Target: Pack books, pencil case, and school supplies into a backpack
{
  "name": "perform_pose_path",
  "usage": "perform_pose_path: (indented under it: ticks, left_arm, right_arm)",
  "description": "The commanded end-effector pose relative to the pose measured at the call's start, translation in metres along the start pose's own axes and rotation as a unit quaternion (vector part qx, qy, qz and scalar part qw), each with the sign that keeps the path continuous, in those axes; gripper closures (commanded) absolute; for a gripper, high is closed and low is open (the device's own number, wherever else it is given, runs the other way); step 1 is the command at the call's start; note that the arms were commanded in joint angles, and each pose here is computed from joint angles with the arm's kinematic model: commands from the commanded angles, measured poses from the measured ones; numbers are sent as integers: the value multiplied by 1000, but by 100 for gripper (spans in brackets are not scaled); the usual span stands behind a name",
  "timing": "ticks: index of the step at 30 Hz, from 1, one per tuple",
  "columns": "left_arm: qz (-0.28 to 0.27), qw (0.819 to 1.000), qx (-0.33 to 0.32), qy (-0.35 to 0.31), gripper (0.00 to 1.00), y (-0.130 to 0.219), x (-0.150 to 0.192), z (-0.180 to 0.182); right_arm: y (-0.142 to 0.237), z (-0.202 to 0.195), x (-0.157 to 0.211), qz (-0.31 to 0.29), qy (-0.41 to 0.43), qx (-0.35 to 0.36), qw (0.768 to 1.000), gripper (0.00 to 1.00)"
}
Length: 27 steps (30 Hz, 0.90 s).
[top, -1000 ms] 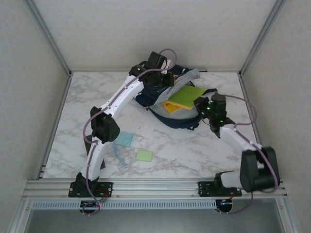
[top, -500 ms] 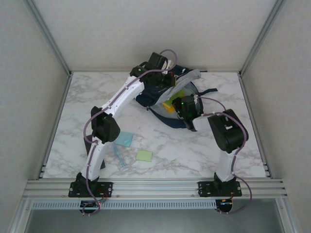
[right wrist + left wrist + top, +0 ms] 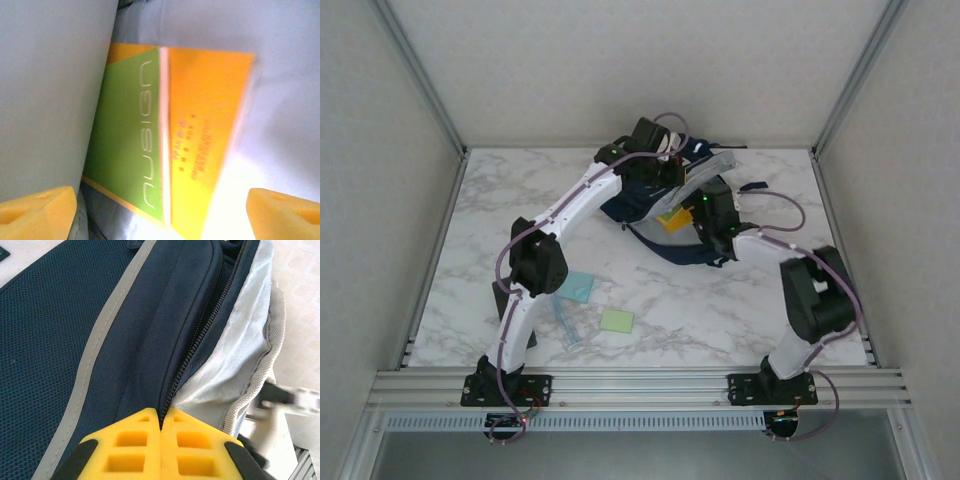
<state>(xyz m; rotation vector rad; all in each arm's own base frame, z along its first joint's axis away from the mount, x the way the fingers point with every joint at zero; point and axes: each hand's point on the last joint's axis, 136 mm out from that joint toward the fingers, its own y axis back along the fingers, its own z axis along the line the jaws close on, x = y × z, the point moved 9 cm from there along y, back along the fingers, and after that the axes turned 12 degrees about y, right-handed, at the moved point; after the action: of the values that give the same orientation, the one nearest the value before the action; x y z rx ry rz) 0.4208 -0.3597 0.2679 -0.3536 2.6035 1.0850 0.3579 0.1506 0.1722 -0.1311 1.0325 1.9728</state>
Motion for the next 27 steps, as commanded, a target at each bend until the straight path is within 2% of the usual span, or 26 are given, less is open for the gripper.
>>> perform_pose_path:
  ticks: [1, 4, 5, 6, 7, 8, 11, 14, 18, 22, 27]
  left_arm:
    - [-50, 999, 19, 3, 100, 14, -12, -10]
    - [-42, 999, 11, 10, 100, 12, -10, -6]
    - [-38, 999, 10, 12, 90, 13, -9, -5]
    - [-33, 999, 7, 18, 67, 15, -8, -3]
    - [-30, 999, 6, 23, 50, 18, -6, -1]
    - [-32, 999, 4, 28, 39, 23, -5, 2]
    - [-53, 997, 11, 47, 29, 43, 0, 13]
    - [-81, 993, -4, 82, 27, 61, 8, 44]
    - [-124, 978, -44, 160, 28, 76, 15, 109]
    - [-158, 957, -72, 230, 35, 75, 21, 169]
    - [-189, 939, -89, 273, 45, 59, 22, 208]
  right_arm:
    - [40, -19, 0, 28, 86, 87, 992, 8]
    - [70, -21, -8, 33, 160, 134, 977, 6]
    - [79, -20, -10, 37, 185, 149, 971, 5]
    - [86, -20, -13, 42, 206, 161, 964, 3]
    - [92, -18, -14, 47, 222, 165, 960, 2]
    - [97, -17, -16, 54, 237, 169, 955, 1]
    - [105, -11, -19, 70, 253, 172, 949, 1]
    - [105, -3, -17, 86, 252, 143, 953, 1]
    - [97, 7, -13, 103, 251, 107, 956, 1]
    - [92, 16, -7, 106, 255, 89, 957, 1]
    - [87, 30, 8, 120, 259, 58, 957, 1]
